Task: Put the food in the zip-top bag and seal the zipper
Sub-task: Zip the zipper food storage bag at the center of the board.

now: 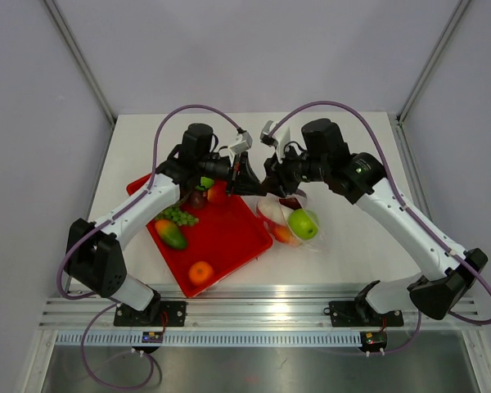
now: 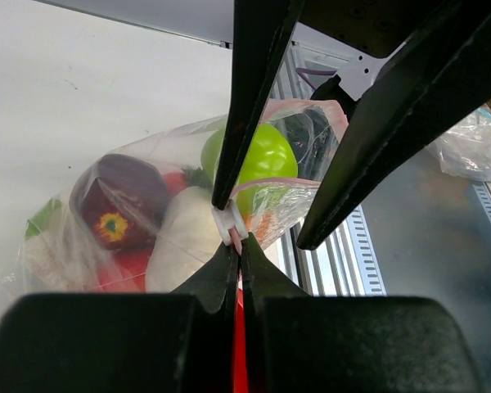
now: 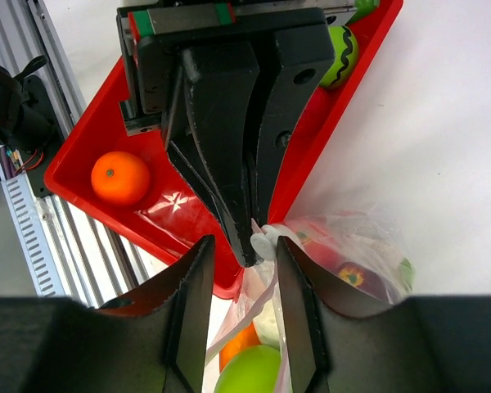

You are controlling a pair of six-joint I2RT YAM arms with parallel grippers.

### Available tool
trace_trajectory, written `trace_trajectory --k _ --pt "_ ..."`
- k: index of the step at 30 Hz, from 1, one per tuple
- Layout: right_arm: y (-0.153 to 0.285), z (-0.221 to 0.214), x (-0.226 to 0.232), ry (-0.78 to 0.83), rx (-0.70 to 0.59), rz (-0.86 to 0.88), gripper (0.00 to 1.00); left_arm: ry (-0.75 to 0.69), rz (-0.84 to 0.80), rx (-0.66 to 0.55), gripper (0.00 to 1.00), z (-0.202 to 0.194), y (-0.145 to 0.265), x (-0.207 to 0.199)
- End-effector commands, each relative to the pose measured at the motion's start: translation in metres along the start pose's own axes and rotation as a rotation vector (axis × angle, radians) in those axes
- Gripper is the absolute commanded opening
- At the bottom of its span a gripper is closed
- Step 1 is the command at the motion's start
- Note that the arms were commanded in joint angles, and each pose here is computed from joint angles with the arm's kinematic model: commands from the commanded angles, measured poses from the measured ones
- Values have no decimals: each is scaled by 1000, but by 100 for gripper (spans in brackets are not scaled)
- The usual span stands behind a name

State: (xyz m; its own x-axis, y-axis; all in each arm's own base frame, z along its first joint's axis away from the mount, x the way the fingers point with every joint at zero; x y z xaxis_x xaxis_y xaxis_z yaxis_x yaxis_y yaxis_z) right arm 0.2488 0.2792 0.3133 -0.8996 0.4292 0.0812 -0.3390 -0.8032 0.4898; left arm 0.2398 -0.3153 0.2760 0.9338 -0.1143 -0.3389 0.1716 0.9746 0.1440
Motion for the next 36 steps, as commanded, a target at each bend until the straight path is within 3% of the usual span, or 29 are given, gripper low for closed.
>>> trace_trajectory --k 1,6,21,25,28,29,36 --pt "11 29 8 32 -109 8 43 -143 -49 -40 0 27 4 -23" --pt "19 39 12 46 -156 9 43 -139 -48 -39 0 26 4 -23" --pt "-1 5 13 -10 -22 104 56 -153 -43 -36 0 28 6 -26" --pt "-1 2 12 -9 -16 99 54 -161 -47 -34 0 28 7 -29" --pt "0 3 9 -16 -28 89 42 -162 -41 -32 0 28 7 -28" --pt "0 5 9 -16 -40 80 32 -165 -38 -32 0 28 7 -28" --pt "5 7 5 -23 -65 45 6 -158 -34 -28 0 26 7 -27"
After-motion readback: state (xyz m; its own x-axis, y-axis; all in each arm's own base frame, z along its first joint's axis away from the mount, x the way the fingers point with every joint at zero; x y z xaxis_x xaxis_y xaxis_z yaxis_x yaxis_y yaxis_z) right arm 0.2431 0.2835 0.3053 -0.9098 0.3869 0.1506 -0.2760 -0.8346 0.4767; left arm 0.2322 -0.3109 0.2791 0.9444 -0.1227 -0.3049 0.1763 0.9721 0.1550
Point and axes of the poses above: each gripper's point midway between its finger pads, its own y axis back along the fingers, its own x axis along the line the jaws close on, z = x × y, the point moved 1 cm from there along y, back along the fingers
